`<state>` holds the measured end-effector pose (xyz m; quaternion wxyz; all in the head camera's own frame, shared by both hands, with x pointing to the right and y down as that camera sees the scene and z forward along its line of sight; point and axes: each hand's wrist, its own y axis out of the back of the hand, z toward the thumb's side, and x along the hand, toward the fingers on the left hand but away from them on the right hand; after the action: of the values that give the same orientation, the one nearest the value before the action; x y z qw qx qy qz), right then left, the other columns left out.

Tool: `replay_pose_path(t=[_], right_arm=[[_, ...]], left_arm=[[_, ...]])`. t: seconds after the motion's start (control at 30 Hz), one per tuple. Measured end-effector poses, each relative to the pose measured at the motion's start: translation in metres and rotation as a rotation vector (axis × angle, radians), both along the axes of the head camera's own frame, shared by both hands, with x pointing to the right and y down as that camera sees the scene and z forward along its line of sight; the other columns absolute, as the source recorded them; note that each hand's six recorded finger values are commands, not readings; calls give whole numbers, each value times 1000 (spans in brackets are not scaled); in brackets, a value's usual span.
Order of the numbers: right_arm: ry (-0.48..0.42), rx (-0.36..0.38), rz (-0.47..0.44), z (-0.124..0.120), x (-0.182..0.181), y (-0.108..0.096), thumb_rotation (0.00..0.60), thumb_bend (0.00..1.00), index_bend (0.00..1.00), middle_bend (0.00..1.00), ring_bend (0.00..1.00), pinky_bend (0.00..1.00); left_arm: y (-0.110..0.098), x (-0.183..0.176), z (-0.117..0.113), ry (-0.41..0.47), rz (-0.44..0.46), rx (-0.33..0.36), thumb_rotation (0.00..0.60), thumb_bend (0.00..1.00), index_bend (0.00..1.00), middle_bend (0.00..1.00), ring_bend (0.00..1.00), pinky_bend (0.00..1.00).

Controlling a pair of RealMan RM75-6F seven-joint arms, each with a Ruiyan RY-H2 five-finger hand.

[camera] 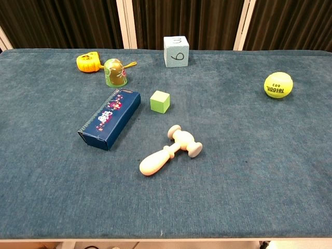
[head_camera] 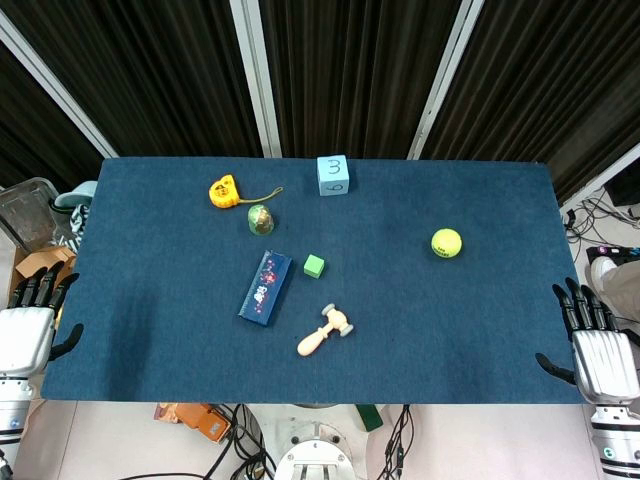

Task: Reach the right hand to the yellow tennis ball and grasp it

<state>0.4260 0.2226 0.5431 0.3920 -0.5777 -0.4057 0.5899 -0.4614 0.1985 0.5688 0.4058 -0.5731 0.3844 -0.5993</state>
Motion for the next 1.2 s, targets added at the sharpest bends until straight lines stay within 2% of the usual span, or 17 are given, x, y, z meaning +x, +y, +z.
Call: replay_pose_path(t=[0.5, 0.83, 1.0, 1.2], right_arm=[[-2, -1, 11, 0, 3, 0, 600, 201, 0, 50, 101, 205], [-8, -28, 11, 10, 3, -4, 600, 201, 0, 50, 101, 205], [-12, -48, -9, 23, 1, -16, 600, 201, 0, 51, 101, 203], [-11, -122, -40, 53, -2, -53, 600, 201, 0, 51, 101, 199]], left_arm=[[1, 0, 0, -3, 1, 0, 600, 281, 139, 0, 0, 119], [3, 0, -3, 10, -21, 6, 600, 281, 139, 0, 0, 119], [5, 3, -4, -9, 7, 5, 600, 280, 139, 0, 0, 119], [5, 1, -4, -6, -8, 8, 600, 281, 139, 0, 0, 119]])
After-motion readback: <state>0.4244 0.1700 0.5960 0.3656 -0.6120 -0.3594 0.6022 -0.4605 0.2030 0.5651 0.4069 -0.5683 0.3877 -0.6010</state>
